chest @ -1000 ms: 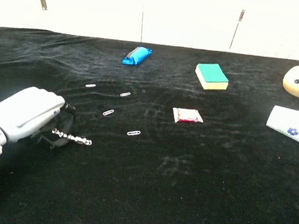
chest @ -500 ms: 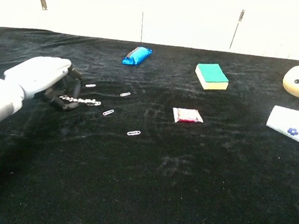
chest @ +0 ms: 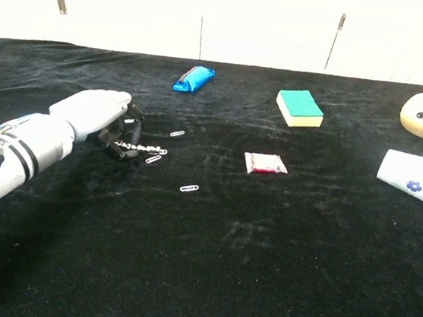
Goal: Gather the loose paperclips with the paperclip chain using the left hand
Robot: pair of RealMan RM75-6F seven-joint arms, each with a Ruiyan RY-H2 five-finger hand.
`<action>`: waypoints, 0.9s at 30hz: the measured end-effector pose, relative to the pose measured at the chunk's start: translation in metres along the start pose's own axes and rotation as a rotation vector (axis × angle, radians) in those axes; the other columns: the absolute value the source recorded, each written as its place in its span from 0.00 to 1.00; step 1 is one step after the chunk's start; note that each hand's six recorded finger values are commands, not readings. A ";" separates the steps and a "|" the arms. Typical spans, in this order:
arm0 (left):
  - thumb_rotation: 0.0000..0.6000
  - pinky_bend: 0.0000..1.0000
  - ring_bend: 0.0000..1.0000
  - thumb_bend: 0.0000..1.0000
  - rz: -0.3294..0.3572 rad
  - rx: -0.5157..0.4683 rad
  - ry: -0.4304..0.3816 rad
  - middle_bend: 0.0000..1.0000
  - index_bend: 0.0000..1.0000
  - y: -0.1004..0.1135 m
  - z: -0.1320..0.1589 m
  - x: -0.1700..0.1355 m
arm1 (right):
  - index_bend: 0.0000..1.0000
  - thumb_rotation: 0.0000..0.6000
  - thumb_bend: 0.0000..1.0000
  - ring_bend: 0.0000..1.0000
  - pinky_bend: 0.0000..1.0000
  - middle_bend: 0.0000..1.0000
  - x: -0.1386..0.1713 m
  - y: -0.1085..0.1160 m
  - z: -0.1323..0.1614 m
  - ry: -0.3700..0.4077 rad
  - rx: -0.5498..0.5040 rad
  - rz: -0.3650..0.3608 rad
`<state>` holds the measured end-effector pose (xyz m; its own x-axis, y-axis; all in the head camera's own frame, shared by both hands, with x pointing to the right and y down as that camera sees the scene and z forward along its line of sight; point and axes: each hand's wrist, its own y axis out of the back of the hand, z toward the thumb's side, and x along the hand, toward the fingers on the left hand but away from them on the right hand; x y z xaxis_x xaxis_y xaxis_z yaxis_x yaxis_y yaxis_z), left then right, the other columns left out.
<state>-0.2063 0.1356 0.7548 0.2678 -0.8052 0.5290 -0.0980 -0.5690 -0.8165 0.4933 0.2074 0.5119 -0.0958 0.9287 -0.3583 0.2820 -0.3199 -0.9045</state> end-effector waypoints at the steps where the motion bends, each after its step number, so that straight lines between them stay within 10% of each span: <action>1: 1.00 1.00 1.00 0.40 -0.004 0.003 0.002 1.00 0.74 -0.001 0.000 0.001 | 0.00 1.00 0.36 0.01 0.00 0.04 0.000 0.000 0.000 -0.001 0.000 -0.001; 15: 1.00 1.00 1.00 0.40 -0.032 0.032 0.016 1.00 0.74 -0.015 0.000 0.012 | 0.00 1.00 0.36 0.01 0.00 0.04 0.002 0.001 -0.003 -0.011 -0.004 -0.004; 27: 1.00 1.00 1.00 0.40 0.050 0.019 0.089 1.00 0.74 0.029 -0.033 0.033 | 0.00 1.00 0.36 0.01 0.00 0.04 -0.002 -0.003 -0.004 -0.021 0.000 0.014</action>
<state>-0.2323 0.0872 0.7566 0.1767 -0.8447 0.5053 -0.0910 -0.5252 -0.8461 0.4965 0.2076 0.5164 -0.1120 0.9199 -0.3758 0.2838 -0.3328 -0.8993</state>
